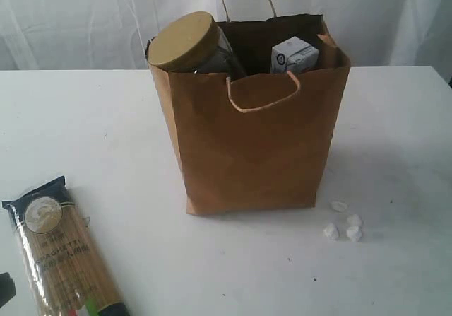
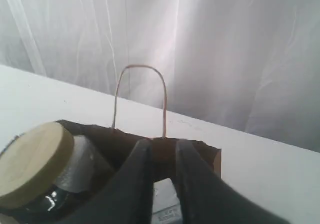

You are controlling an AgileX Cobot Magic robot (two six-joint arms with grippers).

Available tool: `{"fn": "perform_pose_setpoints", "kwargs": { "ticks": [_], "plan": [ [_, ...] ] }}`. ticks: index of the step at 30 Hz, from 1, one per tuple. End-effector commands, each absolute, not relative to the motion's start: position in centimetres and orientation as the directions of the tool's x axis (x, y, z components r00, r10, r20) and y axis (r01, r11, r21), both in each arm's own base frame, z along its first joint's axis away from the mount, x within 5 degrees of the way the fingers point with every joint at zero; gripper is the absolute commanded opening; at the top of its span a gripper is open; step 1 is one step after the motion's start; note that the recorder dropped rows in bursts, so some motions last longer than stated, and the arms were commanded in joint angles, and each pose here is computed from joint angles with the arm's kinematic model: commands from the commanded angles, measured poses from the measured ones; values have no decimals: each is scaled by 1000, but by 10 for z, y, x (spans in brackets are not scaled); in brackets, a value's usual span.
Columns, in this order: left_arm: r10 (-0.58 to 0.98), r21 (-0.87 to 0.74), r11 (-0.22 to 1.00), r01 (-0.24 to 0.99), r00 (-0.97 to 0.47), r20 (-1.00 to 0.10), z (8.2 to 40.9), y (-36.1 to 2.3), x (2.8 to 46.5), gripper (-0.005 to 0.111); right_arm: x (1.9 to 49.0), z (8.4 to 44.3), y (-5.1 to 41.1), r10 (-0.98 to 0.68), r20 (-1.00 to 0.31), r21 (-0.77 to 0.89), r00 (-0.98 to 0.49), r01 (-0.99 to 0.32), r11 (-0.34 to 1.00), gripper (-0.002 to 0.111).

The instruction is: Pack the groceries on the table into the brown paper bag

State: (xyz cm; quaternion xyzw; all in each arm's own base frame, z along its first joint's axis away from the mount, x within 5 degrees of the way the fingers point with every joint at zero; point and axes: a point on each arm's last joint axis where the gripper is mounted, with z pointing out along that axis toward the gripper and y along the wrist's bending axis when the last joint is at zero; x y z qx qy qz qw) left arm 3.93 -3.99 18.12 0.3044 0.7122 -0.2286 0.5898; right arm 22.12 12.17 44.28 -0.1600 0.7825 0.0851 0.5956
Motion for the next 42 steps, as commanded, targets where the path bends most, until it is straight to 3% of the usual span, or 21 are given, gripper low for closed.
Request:
{"fn": "perform_pose_setpoints", "kwargs": {
  "ticks": [1, 9, 15, 20, 30, 38, 42],
  "plan": [
    [166, 33, 710, 703, -122, -979, 180, -40, 39, 0, 186, 445, 104, -61, -989, -4, -136, -386, 922, 0],
    [166, 33, 710, 703, -122, -979, 180, -40, 39, 0, 140, 411, 80, -5, -999, 18, -51, -452, 892, 0],
    [166, 33, 710, 703, -122, -979, 180, -40, 39, 0, 116, 396, 60, -11, -997, 22, -77, -416, 909, 0],
    [166, 33, 710, 703, -122, -979, 180, -40, 39, 0, 109, 387, 49, -42, -986, 20, -163, -357, 934, 0],
    [166, 33, 710, 703, -122, -979, 180, -40, 39, 0, 108, 386, 51, -36, -989, 22, -146, -376, 926, 0],
    [166, 33, 710, 703, -122, -979, 180, -40, 39, 0, 111, 334, 69, 157, -946, 277, -285, -453, 847, 0],
    [166, 33, 710, 703, -122, -979, 180, -40, 39, 0, 107, 303, 68, 162, -927, 310, -340, -444, 841, 0]
  ]
}}
